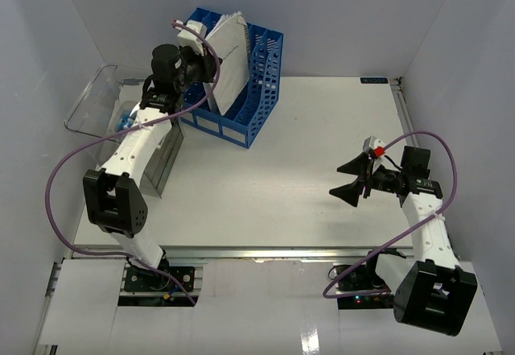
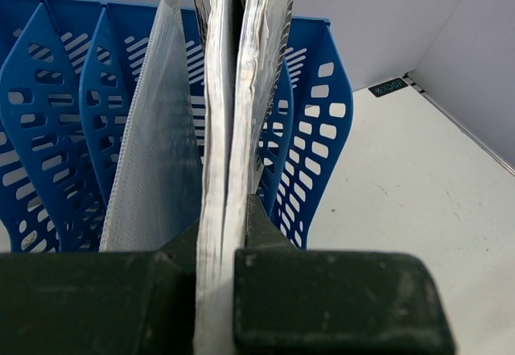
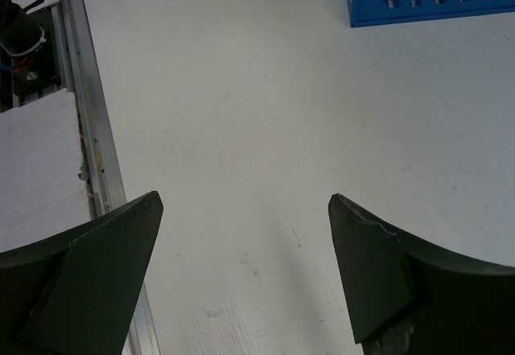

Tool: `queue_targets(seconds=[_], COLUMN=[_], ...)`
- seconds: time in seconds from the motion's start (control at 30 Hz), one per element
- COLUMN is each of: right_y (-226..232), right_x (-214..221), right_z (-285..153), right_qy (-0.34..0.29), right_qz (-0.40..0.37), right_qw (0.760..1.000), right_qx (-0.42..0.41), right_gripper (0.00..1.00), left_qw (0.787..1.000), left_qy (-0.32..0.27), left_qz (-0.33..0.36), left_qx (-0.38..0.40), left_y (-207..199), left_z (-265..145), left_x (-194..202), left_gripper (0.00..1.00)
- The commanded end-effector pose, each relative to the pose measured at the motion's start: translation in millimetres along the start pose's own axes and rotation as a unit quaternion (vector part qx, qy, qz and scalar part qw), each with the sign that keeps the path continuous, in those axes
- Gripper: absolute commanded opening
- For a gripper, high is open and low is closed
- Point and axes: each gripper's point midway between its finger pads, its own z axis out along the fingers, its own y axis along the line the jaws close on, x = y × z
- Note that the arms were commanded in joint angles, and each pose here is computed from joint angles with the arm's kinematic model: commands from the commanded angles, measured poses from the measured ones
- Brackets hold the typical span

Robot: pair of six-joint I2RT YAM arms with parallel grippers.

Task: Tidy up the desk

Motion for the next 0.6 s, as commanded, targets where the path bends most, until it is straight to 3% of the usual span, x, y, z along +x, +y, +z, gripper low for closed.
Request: queue_targets(seconds=[0.0, 0.57], right_y=[-2, -5], right_x=[1, 10], right_z=[1, 2], right_qy=[-0.002, 0.005], right_qz=[-0.002, 0.011], right_qw=[1.0, 1.0], right_qx=[-0.001, 0.003], right_gripper=[0.9, 0.9], left_qw=[0.998, 0.998], left_qy=[-0.05, -0.038], left_qz=[0.02, 0.039], left_qx=[0.022, 0.036], left_y=[-6, 6], left_z=[5, 38], left_x=[-22, 33], left_gripper=[0.0, 0.0])
